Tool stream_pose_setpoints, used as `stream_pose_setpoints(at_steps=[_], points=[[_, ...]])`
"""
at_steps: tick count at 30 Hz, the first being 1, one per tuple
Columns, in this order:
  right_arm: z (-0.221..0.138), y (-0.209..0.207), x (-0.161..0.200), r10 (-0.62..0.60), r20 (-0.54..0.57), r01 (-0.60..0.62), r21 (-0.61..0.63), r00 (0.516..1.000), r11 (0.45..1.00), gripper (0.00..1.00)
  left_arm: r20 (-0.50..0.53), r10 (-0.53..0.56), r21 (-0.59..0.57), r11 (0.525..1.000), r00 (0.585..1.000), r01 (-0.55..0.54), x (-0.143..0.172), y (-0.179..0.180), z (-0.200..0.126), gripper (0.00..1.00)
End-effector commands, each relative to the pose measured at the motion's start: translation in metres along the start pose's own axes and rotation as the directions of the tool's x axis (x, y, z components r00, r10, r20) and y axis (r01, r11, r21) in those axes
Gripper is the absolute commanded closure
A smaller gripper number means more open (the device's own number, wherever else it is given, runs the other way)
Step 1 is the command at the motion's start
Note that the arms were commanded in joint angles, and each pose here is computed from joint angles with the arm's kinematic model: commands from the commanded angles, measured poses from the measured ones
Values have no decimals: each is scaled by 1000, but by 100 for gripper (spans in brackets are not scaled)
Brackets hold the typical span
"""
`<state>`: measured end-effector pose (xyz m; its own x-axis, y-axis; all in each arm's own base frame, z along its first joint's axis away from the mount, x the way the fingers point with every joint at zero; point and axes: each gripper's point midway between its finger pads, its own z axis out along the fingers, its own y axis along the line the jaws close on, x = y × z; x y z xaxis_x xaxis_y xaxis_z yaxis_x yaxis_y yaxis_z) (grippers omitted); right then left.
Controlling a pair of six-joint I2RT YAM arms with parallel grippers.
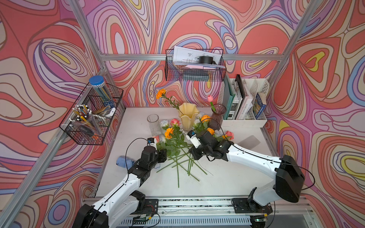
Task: Arrange the flowers in different vases according to their colors
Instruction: Pick up the flower at the center of the board, then insert the flower into the vase.
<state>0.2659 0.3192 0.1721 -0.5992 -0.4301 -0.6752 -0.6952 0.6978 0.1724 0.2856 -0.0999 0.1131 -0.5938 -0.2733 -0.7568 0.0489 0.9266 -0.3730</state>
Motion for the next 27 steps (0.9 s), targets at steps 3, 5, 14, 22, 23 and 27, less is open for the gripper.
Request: stream_pose_setpoints(at_steps=[3, 5, 14, 22, 23, 27], points=[[-52, -9, -42, -94, 102, 82, 117, 990, 990, 100, 57, -8, -6, 1000, 998, 8, -15, 0, -10, 40], [-74, -10, -74, -124, 191, 98, 140, 974, 985, 100, 51, -4, 11, 1000, 999, 3, -15, -4, -8, 40], [-170, -40, -250, -176, 698, 33, 214, 694, 976, 100, -28, 3, 104, 995, 1000, 0, 6, -16, 12, 40], [-139, -93, -311, -111, 807, -47, 169, 581, 984, 100, -40, 14, 104, 994, 999, -10, 11, -15, 12, 40], [-136, -98, -313, -97, 816, -58, 158, 570, 986, 100, -41, 15, 104, 995, 999, -10, 12, -15, 12, 40], [-109, -119, -319, -41, 845, -84, 101, 533, 991, 100, -47, 22, 95, 995, 999, -17, 14, -13, 13, 40]])
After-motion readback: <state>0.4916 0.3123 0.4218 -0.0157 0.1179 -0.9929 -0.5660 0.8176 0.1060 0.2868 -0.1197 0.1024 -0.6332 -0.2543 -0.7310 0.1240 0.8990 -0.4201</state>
